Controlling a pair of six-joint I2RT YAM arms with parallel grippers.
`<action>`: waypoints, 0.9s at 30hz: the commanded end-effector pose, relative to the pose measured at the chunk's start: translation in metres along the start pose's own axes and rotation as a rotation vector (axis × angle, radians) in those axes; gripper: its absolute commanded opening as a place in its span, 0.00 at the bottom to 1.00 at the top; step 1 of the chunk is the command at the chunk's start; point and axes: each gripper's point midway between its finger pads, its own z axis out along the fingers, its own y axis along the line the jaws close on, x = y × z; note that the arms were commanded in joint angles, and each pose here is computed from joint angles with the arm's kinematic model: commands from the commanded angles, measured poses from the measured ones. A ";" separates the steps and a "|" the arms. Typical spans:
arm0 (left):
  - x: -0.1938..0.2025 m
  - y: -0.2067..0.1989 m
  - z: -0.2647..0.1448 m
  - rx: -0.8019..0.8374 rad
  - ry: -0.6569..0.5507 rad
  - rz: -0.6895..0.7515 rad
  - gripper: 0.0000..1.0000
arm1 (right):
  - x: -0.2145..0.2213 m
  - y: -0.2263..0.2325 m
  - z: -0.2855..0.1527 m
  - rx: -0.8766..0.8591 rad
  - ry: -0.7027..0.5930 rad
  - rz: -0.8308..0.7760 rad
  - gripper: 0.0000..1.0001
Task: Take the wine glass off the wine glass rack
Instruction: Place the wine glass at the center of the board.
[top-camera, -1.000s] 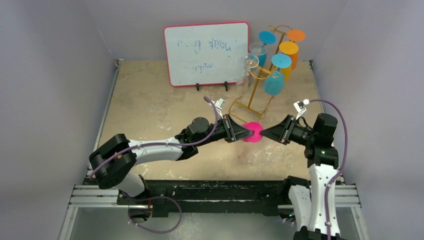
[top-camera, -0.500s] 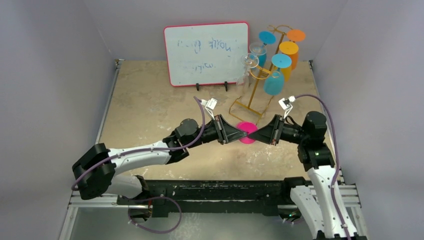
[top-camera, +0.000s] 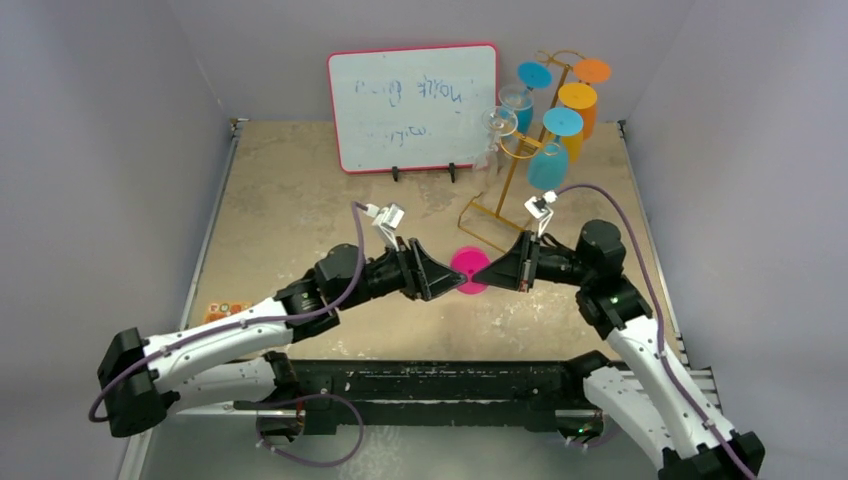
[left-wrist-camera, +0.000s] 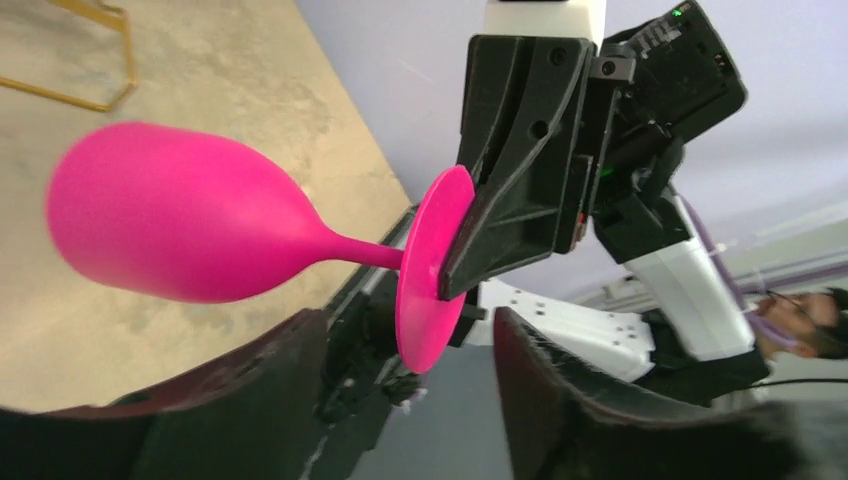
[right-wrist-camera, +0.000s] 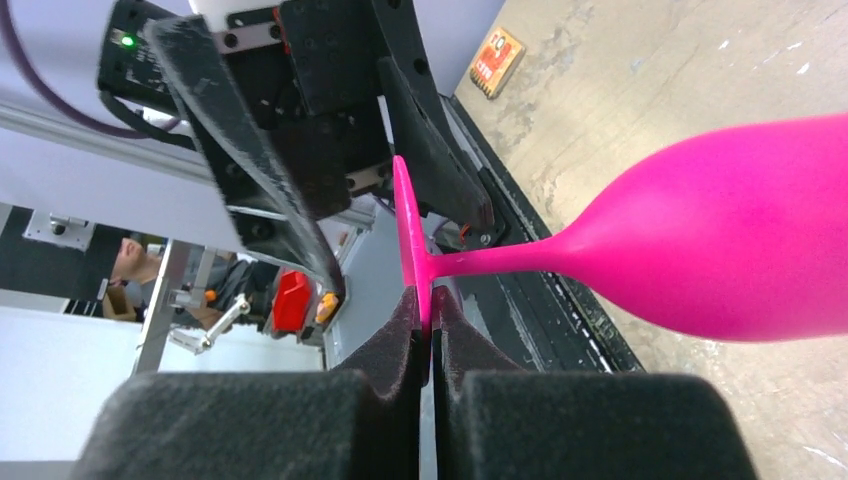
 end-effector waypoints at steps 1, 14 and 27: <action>-0.011 0.028 -0.031 -0.184 -0.040 0.086 0.68 | -0.007 0.008 0.020 0.014 -0.029 -0.066 0.00; -0.097 0.097 -0.197 -0.832 -0.551 0.066 0.84 | 0.048 0.032 0.101 0.033 0.097 -0.377 0.00; -0.135 0.086 -0.182 -0.985 -0.561 0.235 1.00 | 0.070 0.015 0.138 0.050 0.064 -0.862 0.00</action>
